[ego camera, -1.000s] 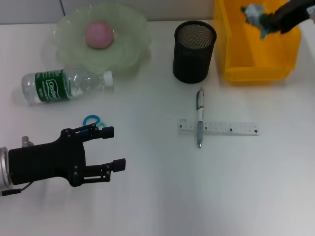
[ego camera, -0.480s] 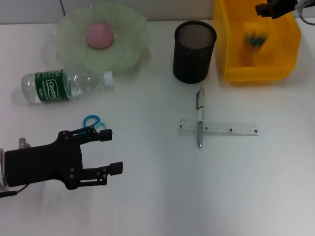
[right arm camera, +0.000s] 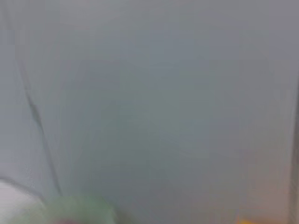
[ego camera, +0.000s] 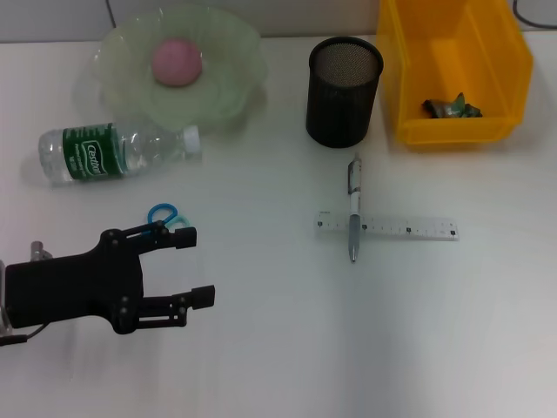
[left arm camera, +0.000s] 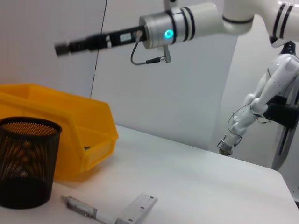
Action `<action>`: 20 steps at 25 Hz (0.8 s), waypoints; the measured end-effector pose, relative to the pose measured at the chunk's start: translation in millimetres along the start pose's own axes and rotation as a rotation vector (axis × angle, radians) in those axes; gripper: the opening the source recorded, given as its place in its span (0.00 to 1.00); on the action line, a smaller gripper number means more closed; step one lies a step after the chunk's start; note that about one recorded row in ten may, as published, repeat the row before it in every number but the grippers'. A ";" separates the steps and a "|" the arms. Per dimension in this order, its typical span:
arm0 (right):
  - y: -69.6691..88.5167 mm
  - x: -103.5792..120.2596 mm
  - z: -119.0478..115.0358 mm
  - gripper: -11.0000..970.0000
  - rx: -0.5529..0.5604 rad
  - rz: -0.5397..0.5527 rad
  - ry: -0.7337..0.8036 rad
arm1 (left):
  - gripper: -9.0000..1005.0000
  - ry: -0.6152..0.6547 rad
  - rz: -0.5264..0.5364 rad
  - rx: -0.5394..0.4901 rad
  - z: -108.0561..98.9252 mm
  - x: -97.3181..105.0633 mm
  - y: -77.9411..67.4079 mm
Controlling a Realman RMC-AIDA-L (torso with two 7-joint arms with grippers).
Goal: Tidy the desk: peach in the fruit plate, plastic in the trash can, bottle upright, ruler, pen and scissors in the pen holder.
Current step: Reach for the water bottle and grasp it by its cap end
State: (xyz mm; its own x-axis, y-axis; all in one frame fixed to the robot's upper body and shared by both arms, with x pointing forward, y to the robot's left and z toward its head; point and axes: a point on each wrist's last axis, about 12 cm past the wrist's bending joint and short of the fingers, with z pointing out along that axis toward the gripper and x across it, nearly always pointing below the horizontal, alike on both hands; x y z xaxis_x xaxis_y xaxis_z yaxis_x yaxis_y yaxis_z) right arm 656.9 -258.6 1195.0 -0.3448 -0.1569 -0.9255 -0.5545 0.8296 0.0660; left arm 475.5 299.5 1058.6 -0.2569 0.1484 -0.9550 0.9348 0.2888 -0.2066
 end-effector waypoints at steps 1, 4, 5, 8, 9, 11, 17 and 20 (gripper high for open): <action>2.6 4.6 -8.1 0.65 -0.072 0.023 -0.127 | 0.84 0.002 0.008 0.001 -0.2 -2.1 1.8; 5.7 12.7 -17.9 0.78 -0.146 0.041 -0.237 | 0.84 0.004 0.015 0.001 -0.5 -4.0 3.6; 8.0 17.9 -23.6 0.82 -0.197 0.045 -0.290 | 0.84 0.004 0.016 0.001 -0.5 -4.3 3.9; 16.1 37.7 -39.9 0.83 -0.364 0.030 -0.390 | 0.84 0.007 0.026 0.001 -1.3 -7.3 6.7; 19.3 44.7 -44.3 0.83 -0.418 0.021 -0.405 | 0.84 0.008 0.029 0.000 -1.8 -8.2 7.5; 25.5 76.4 -54.7 0.84 -0.538 -0.035 -0.371 | 0.84 0.009 0.043 -0.006 -3.2 -13.3 12.4; 36.9 128.9 -64.4 0.84 -0.602 -0.107 -0.244 | 0.84 0.018 0.056 -0.017 -5.6 -25.3 23.6; 45.7 152.7 -70.1 0.84 -0.602 -0.153 -0.192 | 0.84 0.031 0.058 -0.026 -7.2 -32.2 29.5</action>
State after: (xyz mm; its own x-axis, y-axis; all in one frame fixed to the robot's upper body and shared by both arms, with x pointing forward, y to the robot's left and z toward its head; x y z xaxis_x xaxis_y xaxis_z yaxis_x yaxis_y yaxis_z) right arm 525.8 -282.2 1082.9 -0.1176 -0.1052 -0.9875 -0.9334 0.3512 0.0737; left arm 509.5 310.1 1084.8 -0.2099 0.1947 -0.9581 0.9419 0.3032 -0.1447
